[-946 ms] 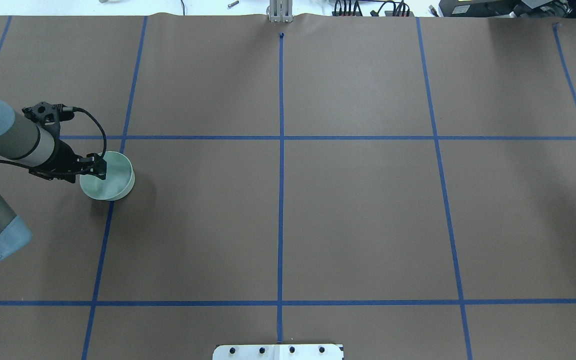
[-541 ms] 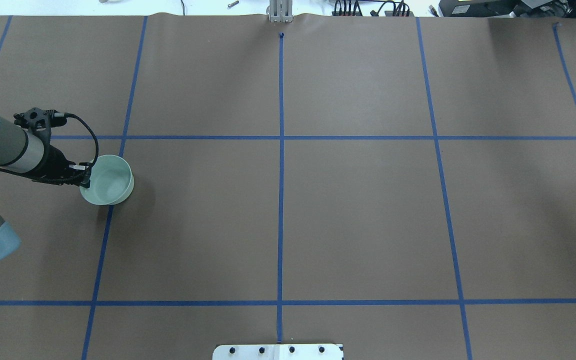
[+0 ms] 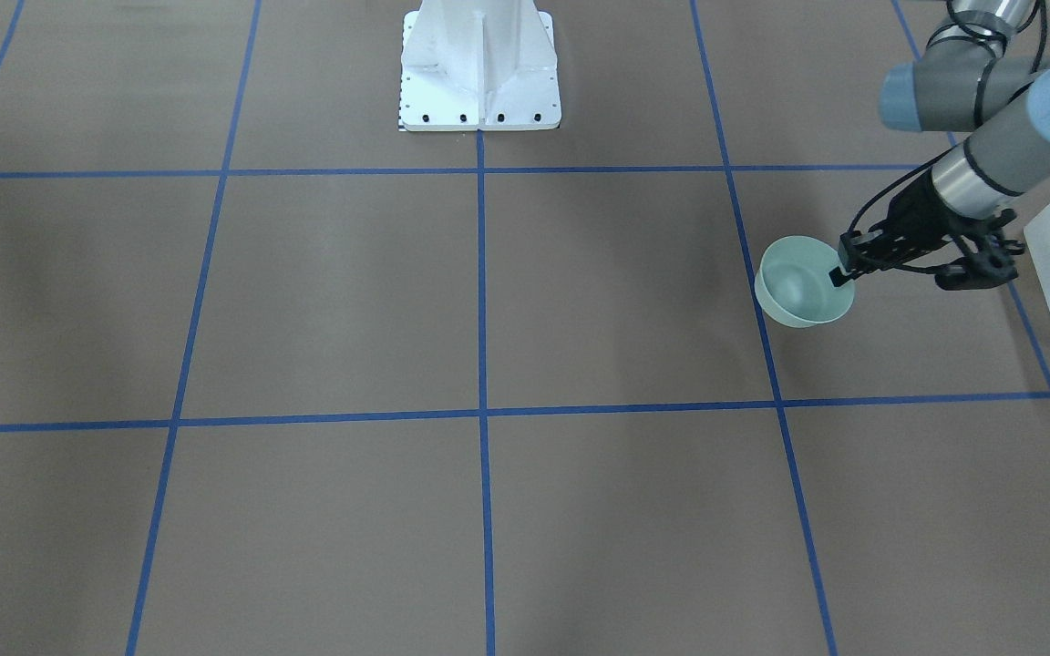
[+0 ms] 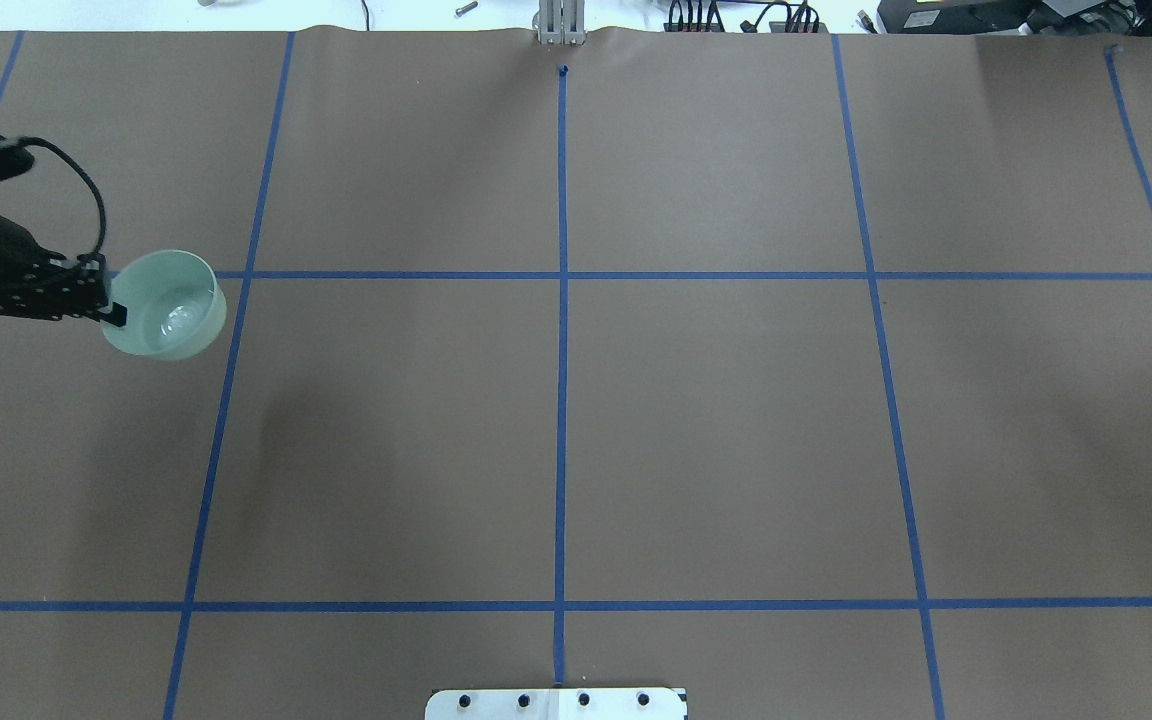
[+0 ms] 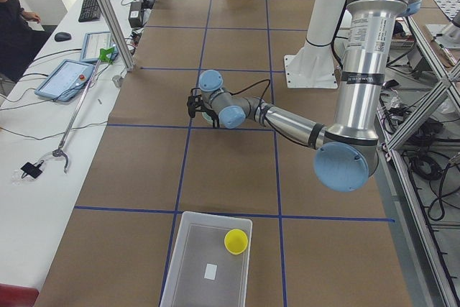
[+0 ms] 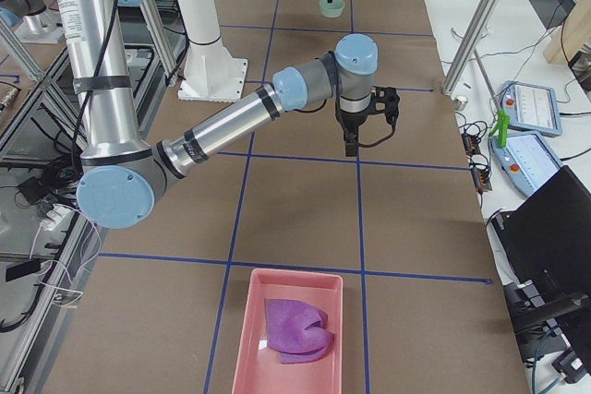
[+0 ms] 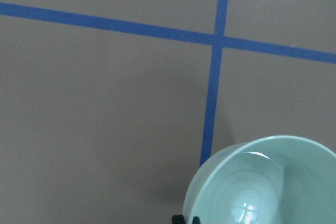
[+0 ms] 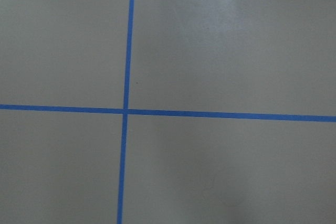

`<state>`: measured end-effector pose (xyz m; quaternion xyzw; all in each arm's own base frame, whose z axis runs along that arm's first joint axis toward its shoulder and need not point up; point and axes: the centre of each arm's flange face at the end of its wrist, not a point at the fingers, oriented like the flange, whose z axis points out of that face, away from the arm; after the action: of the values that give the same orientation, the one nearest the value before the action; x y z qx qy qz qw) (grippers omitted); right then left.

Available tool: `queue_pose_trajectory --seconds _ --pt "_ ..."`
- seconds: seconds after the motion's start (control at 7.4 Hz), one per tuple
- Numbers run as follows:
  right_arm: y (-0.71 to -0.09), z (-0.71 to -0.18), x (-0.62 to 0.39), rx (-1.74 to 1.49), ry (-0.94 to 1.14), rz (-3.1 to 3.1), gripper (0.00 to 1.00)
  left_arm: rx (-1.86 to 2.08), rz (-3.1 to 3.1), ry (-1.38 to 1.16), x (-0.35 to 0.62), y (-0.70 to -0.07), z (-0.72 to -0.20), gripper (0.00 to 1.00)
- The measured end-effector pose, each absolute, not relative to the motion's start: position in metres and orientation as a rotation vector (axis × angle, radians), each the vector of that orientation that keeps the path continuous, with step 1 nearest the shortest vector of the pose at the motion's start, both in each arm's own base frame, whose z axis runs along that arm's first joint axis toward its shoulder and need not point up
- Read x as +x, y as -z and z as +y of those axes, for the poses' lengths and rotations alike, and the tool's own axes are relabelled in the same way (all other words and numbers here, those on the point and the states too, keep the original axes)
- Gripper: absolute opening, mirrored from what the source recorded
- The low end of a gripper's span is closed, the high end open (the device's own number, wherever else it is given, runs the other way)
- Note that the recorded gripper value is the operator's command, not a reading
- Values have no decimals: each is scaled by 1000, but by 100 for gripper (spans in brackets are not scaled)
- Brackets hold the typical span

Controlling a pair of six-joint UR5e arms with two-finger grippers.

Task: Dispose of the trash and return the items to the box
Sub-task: 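Lift the green bowl with the left gripper toward the clear bin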

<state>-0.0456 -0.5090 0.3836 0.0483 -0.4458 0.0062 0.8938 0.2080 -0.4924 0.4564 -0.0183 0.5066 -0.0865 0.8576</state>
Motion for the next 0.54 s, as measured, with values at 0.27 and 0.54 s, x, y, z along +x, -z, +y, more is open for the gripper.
queue_pose_trajectory --seconds 0.27,0.54 --pt "-357 -511 -113 88 -15 -887 100 26 1057 237 127 -483 -499 0" --pt "-351 -505 -152 85 -9 -863 100 162 983 215 24 -531 -486 0"
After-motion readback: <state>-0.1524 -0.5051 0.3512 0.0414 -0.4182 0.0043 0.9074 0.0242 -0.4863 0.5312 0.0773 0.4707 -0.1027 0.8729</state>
